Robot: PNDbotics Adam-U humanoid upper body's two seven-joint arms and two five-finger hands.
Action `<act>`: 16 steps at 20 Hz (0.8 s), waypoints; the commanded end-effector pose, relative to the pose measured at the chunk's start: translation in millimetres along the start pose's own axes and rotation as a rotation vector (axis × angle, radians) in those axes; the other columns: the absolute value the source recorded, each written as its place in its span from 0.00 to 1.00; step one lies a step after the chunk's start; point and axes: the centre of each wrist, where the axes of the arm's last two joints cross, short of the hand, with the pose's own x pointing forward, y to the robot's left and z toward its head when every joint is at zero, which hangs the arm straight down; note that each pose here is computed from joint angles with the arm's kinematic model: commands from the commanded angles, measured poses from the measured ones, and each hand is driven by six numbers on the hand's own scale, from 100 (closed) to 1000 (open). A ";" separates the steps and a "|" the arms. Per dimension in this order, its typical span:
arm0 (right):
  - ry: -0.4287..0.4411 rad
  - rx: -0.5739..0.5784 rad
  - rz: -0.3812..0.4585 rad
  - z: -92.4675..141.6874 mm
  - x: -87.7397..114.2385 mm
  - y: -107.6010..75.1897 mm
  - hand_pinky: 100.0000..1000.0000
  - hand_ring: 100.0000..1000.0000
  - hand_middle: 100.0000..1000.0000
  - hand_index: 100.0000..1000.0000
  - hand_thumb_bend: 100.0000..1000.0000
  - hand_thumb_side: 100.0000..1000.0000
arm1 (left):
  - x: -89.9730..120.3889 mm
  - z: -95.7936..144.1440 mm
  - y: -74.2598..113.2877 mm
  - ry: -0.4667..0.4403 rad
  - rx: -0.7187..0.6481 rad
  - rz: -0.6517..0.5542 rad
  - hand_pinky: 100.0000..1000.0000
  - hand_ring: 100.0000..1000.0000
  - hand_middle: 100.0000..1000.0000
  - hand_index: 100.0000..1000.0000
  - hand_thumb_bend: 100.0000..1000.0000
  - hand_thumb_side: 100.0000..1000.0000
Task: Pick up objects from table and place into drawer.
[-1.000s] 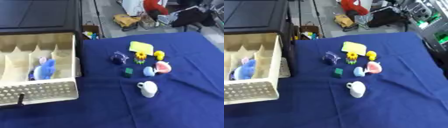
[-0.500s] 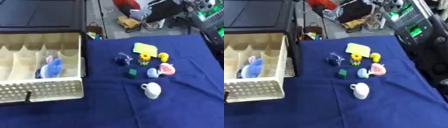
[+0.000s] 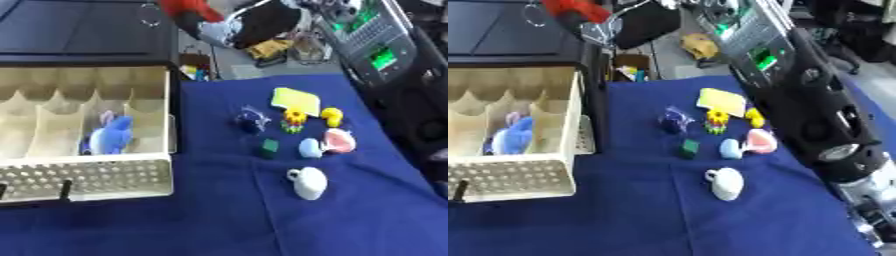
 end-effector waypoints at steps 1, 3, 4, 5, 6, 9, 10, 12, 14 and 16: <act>-0.020 -0.002 0.015 -11.5 4.8 -4.4 0.75 0.80 0.50 0.60 0.23 0.43 | 3.4 -9.9 -1.3 -0.029 -0.027 0.008 0.46 0.57 0.61 0.80 0.08 1.00; -0.037 0.007 0.010 -18.1 8.3 -0.7 0.75 0.80 0.50 0.60 0.23 0.44 | 3.3 -10.2 -1.9 -0.028 -0.027 0.011 0.46 0.58 0.61 0.80 0.08 1.00; -0.046 0.013 0.008 -21.4 10.2 1.2 0.75 0.80 0.50 0.60 0.23 0.44 | 3.3 -10.4 -2.2 -0.028 -0.027 0.012 0.46 0.58 0.61 0.80 0.08 1.00; -0.053 0.019 0.007 -24.5 11.8 2.9 0.75 0.80 0.50 0.60 0.23 0.44 | 3.3 -10.7 -2.4 -0.028 -0.028 0.013 0.46 0.58 0.61 0.80 0.08 1.00; -0.059 0.025 0.005 -27.5 13.2 4.8 0.75 0.80 0.50 0.60 0.24 0.44 | 3.2 -10.9 -2.7 -0.027 -0.028 0.014 0.46 0.58 0.61 0.80 0.08 1.00; -0.067 0.056 0.010 -33.6 14.8 11.1 0.75 0.81 0.52 0.62 0.28 0.49 | 3.2 -11.2 -3.2 -0.027 -0.029 0.016 0.46 0.58 0.61 0.80 0.08 1.00; -0.068 0.070 0.016 -34.5 14.6 13.0 0.76 0.82 0.55 0.66 0.33 0.53 | 3.1 -11.3 -3.2 -0.027 -0.029 0.017 0.46 0.58 0.61 0.80 0.08 1.00; -0.071 0.092 0.027 -35.1 13.9 15.3 0.78 0.84 0.63 0.72 0.37 0.58 | 3.1 -11.5 -3.3 -0.028 -0.029 0.017 0.46 0.58 0.61 0.80 0.08 1.00; -0.074 0.105 0.037 -34.3 12.8 15.8 0.78 0.86 0.69 0.78 0.41 0.61 | 3.1 -11.7 -3.6 -0.028 -0.029 0.018 0.46 0.58 0.61 0.80 0.08 1.00; -0.074 0.107 0.042 -32.9 11.6 15.1 0.79 0.87 0.72 0.81 0.42 0.62 | 3.1 -11.7 -3.7 -0.027 -0.029 0.018 0.46 0.58 0.61 0.80 0.08 1.00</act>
